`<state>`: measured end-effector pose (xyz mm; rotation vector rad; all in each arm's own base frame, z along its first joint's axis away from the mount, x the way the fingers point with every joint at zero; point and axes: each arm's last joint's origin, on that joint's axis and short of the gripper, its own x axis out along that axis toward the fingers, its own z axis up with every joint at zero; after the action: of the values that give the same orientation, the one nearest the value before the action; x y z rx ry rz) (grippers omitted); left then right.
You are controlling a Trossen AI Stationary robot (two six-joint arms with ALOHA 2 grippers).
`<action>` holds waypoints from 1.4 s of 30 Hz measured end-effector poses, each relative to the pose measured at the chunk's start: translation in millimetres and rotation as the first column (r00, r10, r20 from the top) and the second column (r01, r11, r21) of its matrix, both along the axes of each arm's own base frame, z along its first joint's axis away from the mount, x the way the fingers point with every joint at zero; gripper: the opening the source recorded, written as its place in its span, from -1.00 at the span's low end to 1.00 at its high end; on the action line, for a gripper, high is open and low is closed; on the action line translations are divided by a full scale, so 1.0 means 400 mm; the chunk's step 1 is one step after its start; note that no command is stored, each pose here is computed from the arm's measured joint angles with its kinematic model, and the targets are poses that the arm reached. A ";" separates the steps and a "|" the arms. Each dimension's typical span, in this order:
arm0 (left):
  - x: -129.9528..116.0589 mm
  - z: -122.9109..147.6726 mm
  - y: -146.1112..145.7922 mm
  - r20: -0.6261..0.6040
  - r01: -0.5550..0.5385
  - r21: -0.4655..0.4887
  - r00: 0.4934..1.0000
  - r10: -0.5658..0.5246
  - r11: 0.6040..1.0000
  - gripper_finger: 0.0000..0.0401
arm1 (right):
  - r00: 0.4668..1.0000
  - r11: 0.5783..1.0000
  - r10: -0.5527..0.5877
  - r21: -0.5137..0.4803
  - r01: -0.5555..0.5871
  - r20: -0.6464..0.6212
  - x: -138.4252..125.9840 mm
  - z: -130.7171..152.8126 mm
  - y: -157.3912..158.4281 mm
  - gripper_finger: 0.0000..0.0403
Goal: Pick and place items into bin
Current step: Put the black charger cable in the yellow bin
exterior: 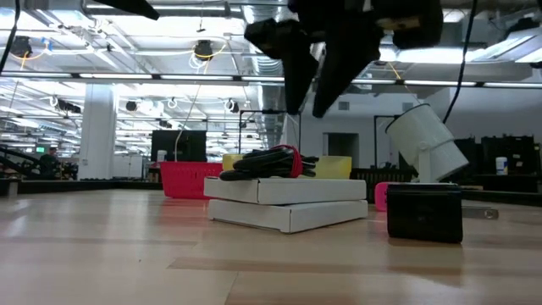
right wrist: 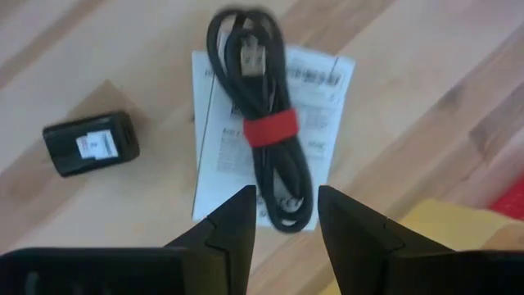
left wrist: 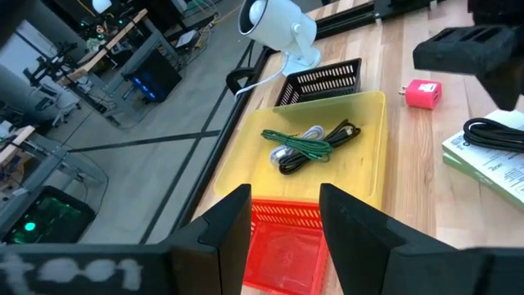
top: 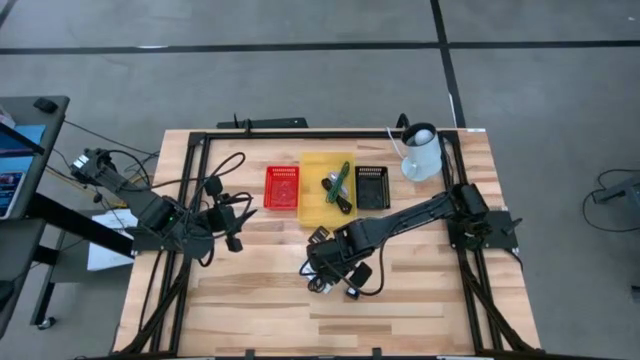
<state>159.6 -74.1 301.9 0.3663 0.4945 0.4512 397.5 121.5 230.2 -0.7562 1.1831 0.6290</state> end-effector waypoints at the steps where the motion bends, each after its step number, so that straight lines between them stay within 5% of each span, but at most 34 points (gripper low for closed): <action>1: 0.000 0.000 0.000 -0.001 0.000 0.000 1.000 0.000 1.000 -0.32 | 1.000 1.000 0.002 0.004 -0.002 -0.008 -0.001 -0.001 -0.003 -0.37; 33: 0.000 0.000 0.000 0.000 0.003 -0.006 1.000 -0.003 1.000 -0.32 | 1.000 0.982 0.007 0.191 -0.008 0.008 0.047 -0.010 -0.110 -0.39; 42: 0.000 0.000 0.000 0.001 0.002 -0.010 1.000 -0.002 1.000 -0.32 | 0.994 0.979 0.007 0.204 0.016 -0.113 0.058 -0.092 -0.108 -0.39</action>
<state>159.5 -74.2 301.8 0.3572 0.4952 0.4465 420.8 78.4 193.3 -0.5486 1.2015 0.7852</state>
